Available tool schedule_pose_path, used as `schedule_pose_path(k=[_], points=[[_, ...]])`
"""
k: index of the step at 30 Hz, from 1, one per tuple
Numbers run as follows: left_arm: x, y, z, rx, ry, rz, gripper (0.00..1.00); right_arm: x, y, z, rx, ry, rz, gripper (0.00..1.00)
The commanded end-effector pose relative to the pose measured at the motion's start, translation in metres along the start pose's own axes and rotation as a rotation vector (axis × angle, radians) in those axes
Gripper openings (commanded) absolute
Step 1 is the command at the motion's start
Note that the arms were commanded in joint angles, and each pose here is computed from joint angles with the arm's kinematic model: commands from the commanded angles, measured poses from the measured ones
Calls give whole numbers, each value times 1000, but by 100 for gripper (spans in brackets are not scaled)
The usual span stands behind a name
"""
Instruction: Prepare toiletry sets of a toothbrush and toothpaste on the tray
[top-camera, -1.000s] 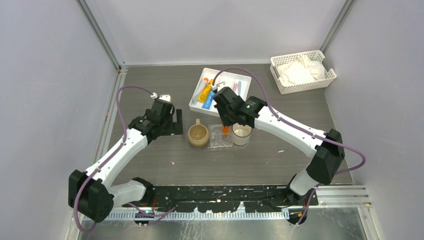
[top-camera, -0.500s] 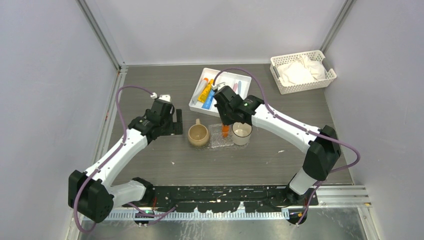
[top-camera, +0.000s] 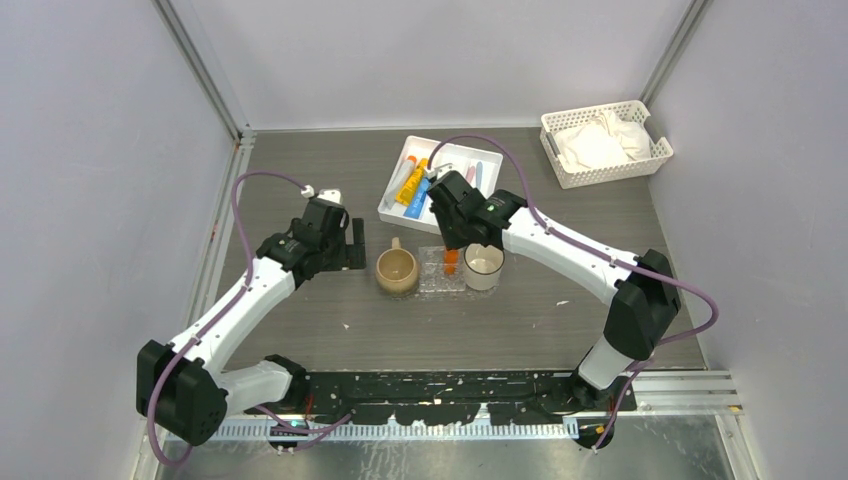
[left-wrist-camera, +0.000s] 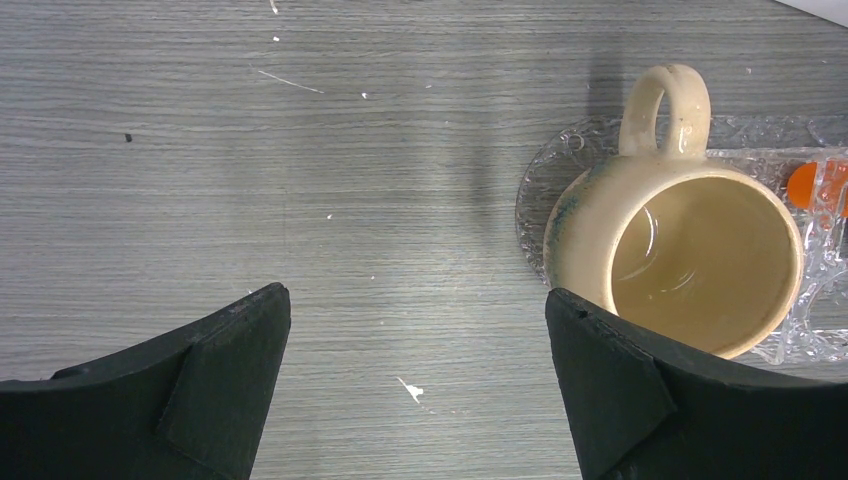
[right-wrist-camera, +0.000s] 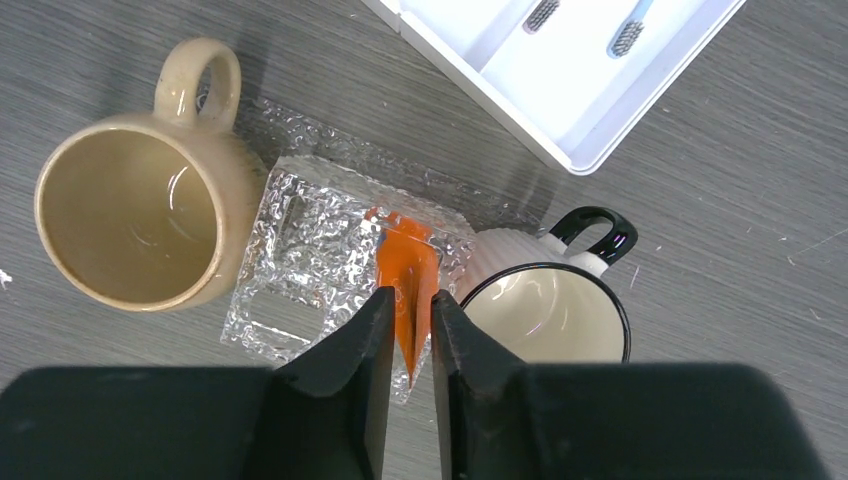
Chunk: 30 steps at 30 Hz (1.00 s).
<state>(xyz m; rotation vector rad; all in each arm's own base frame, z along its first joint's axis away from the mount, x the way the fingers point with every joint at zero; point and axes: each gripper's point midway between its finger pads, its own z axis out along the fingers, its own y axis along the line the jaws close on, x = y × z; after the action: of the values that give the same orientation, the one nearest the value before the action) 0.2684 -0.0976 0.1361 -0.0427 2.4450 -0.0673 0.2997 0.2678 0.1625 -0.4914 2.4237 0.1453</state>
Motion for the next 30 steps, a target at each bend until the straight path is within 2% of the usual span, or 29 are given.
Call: schedule_pose_path(k=[1,6,10,16,17,21,24,26,30], points=[[-9,2,-6,2,-39,-18,100,-20,-5,-14,8,-72,31,31],[-19,0,-13,6,-62,-18,100,-31,-5,-25,-3,-106,41,45],[-43,-14,-20,69,-106,-54,100,-49,-8,-48,-4,-168,59,55],[-117,-55,-22,305,-220,-129,99,-70,-39,-95,40,-291,128,67],[-129,-62,-19,325,-228,-128,96,-71,-46,-102,43,-306,148,68],[-164,-90,9,389,-201,-114,83,-67,-70,-121,33,-330,211,68],[-178,-110,45,421,-158,-112,71,-58,-78,-121,24,-324,226,68],[-183,-115,66,412,-141,-105,68,-49,-82,-114,22,-305,230,68],[-183,-115,110,324,-109,-55,70,-31,-88,-91,15,-256,256,67]])
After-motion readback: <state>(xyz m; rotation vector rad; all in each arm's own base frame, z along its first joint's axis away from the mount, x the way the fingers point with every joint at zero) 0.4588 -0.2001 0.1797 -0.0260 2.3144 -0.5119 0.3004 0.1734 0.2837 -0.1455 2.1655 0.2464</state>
